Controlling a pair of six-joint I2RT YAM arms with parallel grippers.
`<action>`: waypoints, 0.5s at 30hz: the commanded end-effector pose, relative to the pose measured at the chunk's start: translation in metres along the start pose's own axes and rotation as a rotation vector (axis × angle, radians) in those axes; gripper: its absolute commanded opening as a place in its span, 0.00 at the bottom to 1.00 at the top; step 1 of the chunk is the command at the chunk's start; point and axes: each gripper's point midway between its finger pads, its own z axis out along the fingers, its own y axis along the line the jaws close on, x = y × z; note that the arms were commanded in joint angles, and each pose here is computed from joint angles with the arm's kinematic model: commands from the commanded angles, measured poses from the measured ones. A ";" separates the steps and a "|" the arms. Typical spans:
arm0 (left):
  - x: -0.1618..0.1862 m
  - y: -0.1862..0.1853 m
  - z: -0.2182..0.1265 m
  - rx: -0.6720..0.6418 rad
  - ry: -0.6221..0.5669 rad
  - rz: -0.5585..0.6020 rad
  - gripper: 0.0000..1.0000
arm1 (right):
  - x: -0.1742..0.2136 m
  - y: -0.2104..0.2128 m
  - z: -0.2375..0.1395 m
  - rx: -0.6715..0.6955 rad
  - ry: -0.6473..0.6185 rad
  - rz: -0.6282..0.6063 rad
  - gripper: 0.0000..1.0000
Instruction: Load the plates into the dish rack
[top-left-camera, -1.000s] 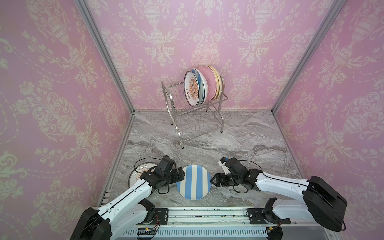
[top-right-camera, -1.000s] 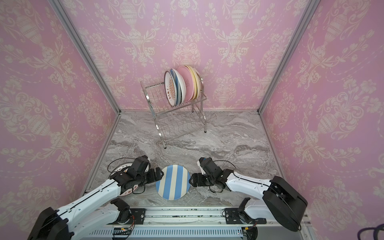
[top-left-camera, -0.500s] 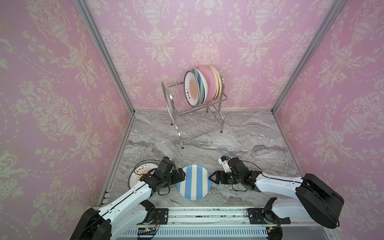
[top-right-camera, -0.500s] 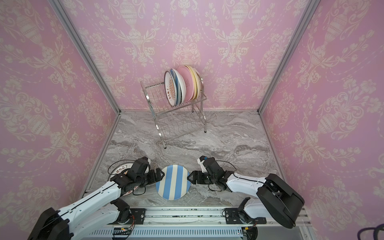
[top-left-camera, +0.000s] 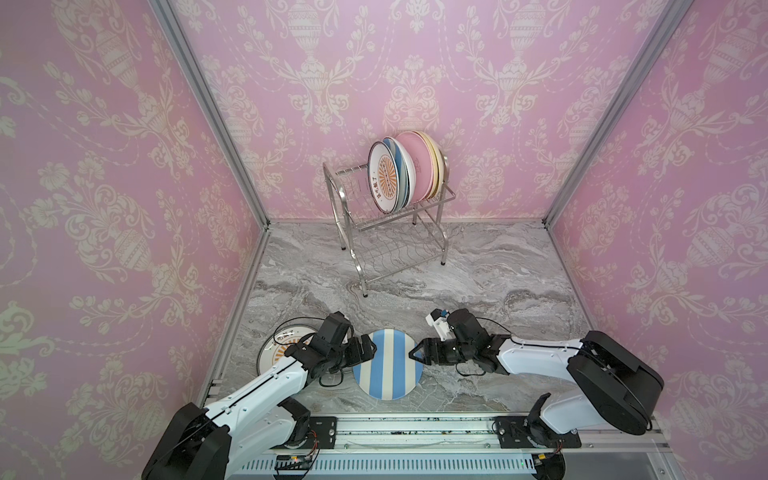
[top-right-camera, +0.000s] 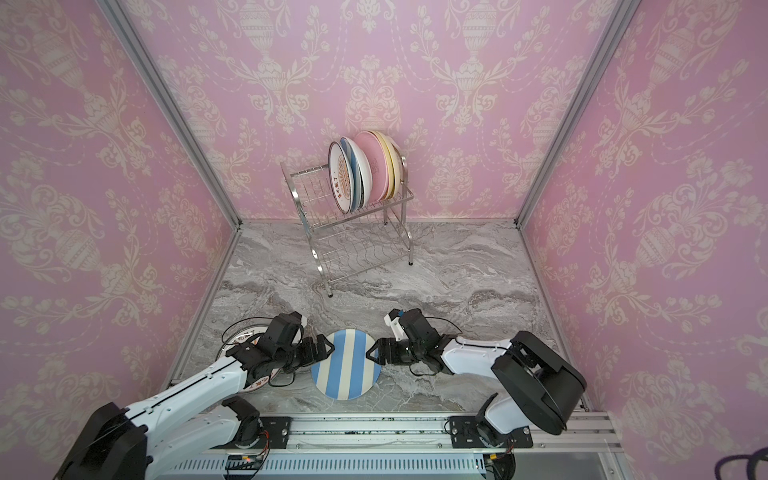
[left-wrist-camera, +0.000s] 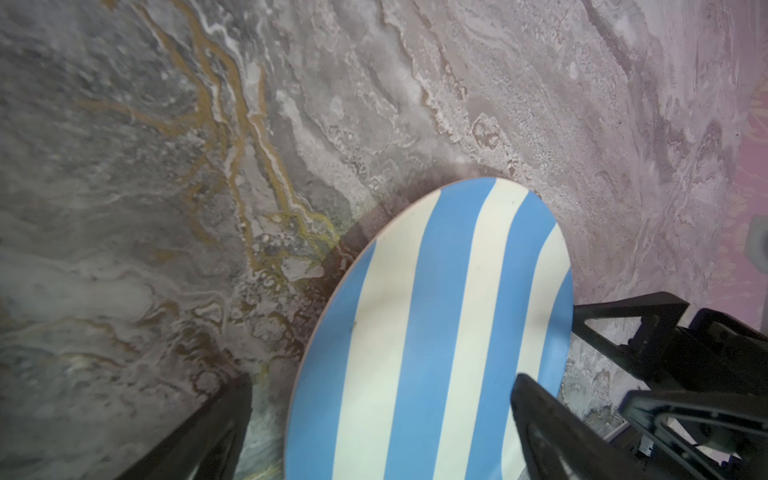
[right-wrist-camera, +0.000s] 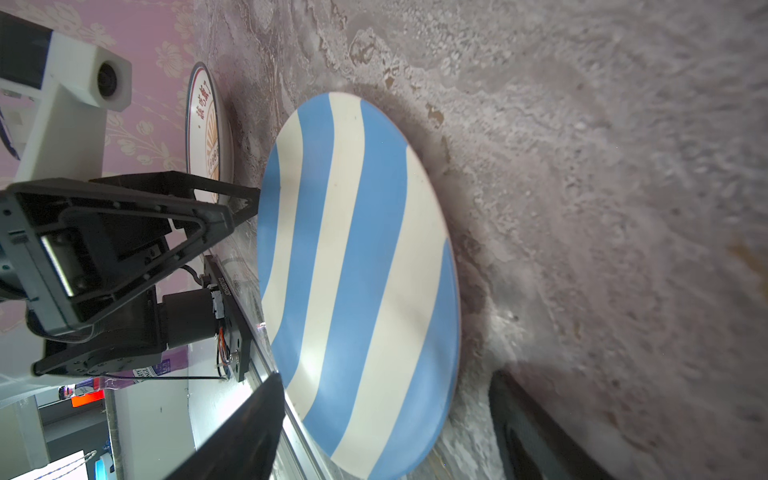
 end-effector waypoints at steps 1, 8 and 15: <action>0.013 0.000 0.006 0.003 0.059 -0.015 0.99 | 0.037 -0.040 0.003 0.132 0.130 0.090 0.79; 0.015 -0.008 0.018 0.016 0.065 0.007 0.99 | 0.033 -0.039 0.009 0.095 0.093 0.108 0.76; 0.020 -0.007 0.023 0.008 0.082 0.013 0.99 | 0.030 -0.040 0.011 0.051 0.037 0.141 0.70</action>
